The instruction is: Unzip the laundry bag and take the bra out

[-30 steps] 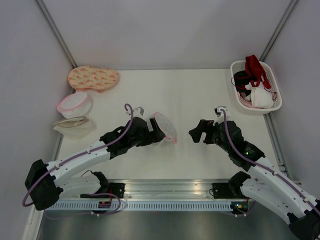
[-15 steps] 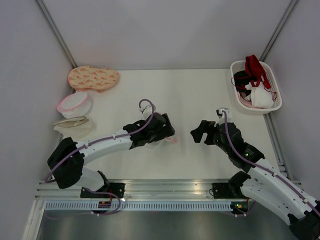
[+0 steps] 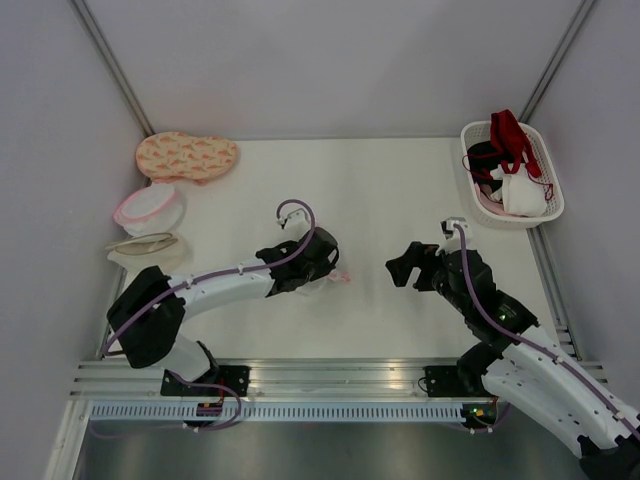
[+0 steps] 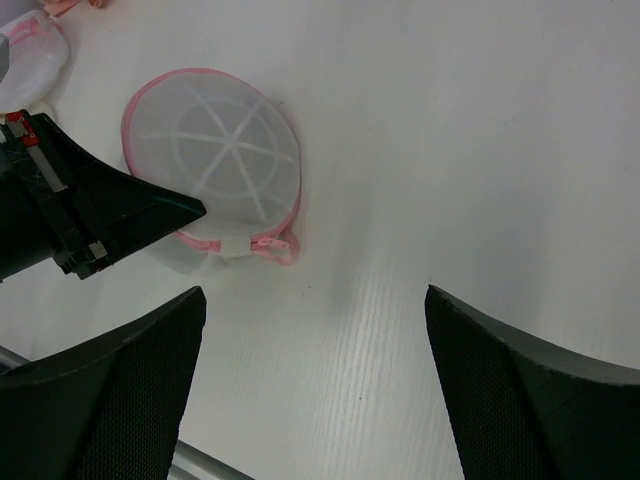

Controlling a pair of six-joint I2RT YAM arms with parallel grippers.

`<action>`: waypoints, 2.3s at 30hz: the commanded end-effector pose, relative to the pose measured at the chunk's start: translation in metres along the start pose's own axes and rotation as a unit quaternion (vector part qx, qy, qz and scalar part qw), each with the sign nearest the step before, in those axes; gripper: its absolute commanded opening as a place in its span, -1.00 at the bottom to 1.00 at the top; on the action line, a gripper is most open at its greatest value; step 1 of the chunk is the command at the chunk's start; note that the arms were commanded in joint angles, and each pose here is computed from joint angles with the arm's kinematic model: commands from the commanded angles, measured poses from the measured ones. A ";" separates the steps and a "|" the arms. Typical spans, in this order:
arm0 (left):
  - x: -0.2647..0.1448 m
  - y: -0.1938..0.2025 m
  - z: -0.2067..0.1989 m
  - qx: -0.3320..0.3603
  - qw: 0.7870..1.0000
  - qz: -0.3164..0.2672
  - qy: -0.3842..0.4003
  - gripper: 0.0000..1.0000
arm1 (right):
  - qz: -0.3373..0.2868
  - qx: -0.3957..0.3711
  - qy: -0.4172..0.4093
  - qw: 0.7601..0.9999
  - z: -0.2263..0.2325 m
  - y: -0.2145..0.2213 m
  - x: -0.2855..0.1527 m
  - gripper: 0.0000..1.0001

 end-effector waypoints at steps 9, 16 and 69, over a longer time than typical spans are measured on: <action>-0.052 -0.022 -0.020 -0.073 0.983 -0.031 0.164 -0.96 | -0.016 0.010 -0.077 0.997 0.022 0.000 -0.009 0.95; -0.104 -0.027 -0.015 -0.118 0.922 -0.011 0.369 -0.96 | -0.019 0.006 -0.165 0.986 0.047 0.007 -0.014 0.96; -0.183 -0.059 -0.075 -0.117 0.722 0.086 0.677 -0.96 | 0.038 0.027 -0.329 0.943 0.099 0.037 0.018 0.23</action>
Point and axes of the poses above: each gripper's point midway between its finger pads, its own x axis out along the fingers, its own z axis along the line the jaws close on, y = z × x, the point moved 1 cm from there along -x, back along the fingers, and after that the axes turned 6 degrees about -x, right-handed, at the moved point
